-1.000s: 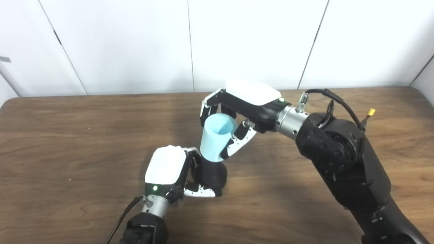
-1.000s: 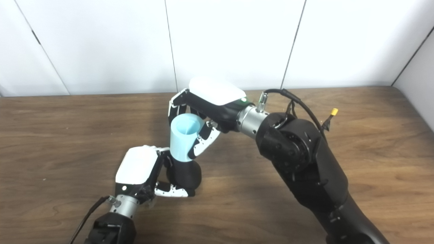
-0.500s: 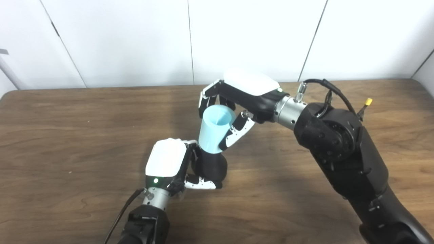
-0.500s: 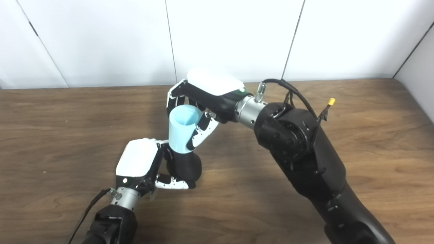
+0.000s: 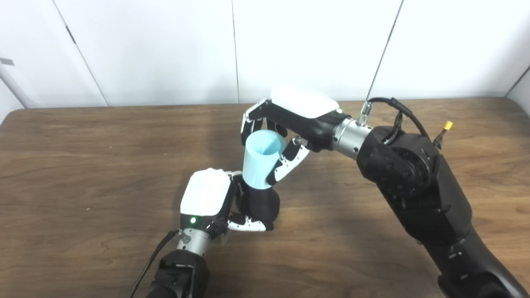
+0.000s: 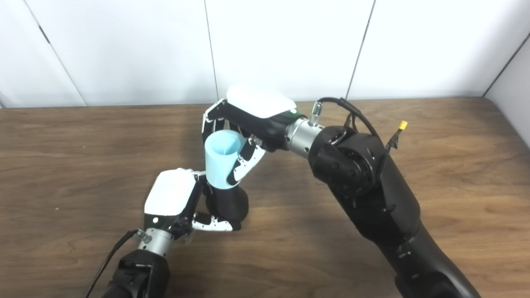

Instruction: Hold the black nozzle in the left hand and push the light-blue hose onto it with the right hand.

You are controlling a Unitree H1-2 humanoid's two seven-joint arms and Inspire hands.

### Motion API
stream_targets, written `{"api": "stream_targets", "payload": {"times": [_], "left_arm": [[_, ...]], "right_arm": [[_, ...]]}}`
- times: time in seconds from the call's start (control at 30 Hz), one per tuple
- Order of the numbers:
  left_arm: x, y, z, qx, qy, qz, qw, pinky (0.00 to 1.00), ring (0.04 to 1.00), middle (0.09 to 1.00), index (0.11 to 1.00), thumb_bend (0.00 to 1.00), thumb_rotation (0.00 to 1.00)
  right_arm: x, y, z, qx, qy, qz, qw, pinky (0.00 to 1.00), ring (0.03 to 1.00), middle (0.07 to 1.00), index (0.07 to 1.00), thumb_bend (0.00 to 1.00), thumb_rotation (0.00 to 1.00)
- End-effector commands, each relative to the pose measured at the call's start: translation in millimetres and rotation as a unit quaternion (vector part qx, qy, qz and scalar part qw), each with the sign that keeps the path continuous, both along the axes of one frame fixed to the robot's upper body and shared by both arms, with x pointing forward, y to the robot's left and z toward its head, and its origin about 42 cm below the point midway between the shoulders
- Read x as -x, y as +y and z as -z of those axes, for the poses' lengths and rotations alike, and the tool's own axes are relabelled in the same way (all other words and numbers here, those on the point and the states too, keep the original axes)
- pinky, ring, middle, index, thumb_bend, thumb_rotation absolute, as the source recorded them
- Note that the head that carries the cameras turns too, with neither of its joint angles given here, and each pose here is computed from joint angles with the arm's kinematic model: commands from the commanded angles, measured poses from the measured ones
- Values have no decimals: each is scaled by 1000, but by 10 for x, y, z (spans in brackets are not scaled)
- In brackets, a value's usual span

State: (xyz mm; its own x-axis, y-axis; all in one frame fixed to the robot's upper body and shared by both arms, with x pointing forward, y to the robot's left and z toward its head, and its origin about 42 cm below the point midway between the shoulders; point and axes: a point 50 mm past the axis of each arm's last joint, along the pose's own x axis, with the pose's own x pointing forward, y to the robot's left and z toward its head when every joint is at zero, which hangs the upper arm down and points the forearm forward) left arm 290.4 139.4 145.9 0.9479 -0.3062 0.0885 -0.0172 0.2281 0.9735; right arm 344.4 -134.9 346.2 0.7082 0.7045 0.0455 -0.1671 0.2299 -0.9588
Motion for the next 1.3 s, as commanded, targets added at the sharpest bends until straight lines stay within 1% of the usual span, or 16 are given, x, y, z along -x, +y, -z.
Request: {"api": "stream_targets", "payload": {"times": [0.0,0.37,0.57,0.73,0.97,1.2,1.27], "left_arm": [[105,-95,104,-8,37,22,999,717,621,508,479,523,0],[115,-104,108,-8,34,27,999,716,620,519,472,521,0],[121,-102,108,-11,32,27,999,711,616,515,474,522,0],[130,-93,101,-6,31,29,999,711,612,509,477,523,0],[131,-99,88,-11,35,28,999,720,617,515,475,522,0],[130,-102,79,-13,35,27,999,713,616,514,475,522,0],[131,-102,75,-13,34,26,999,711,613,513,476,522,0]], "right_arm": [[-33,28,-214,-8,-44,-9,999,309,361,487,544,511,0],[-69,79,-250,8,-47,-20,999,295,356,482,548,510,0],[-91,53,-225,13,-36,-17,999,279,354,477,549,510,0],[-111,36,-180,15,-24,-4,1000,319,374,493,524,515,0],[-142,20,-133,13,-5,0,1000,331,374,489,529,515,0],[-147,-5,-82,30,-2,7,1000,333,373,489,526,515,0],[-143,-9,-66,30,3,8,999,335,369,487,542,512,0]]}}
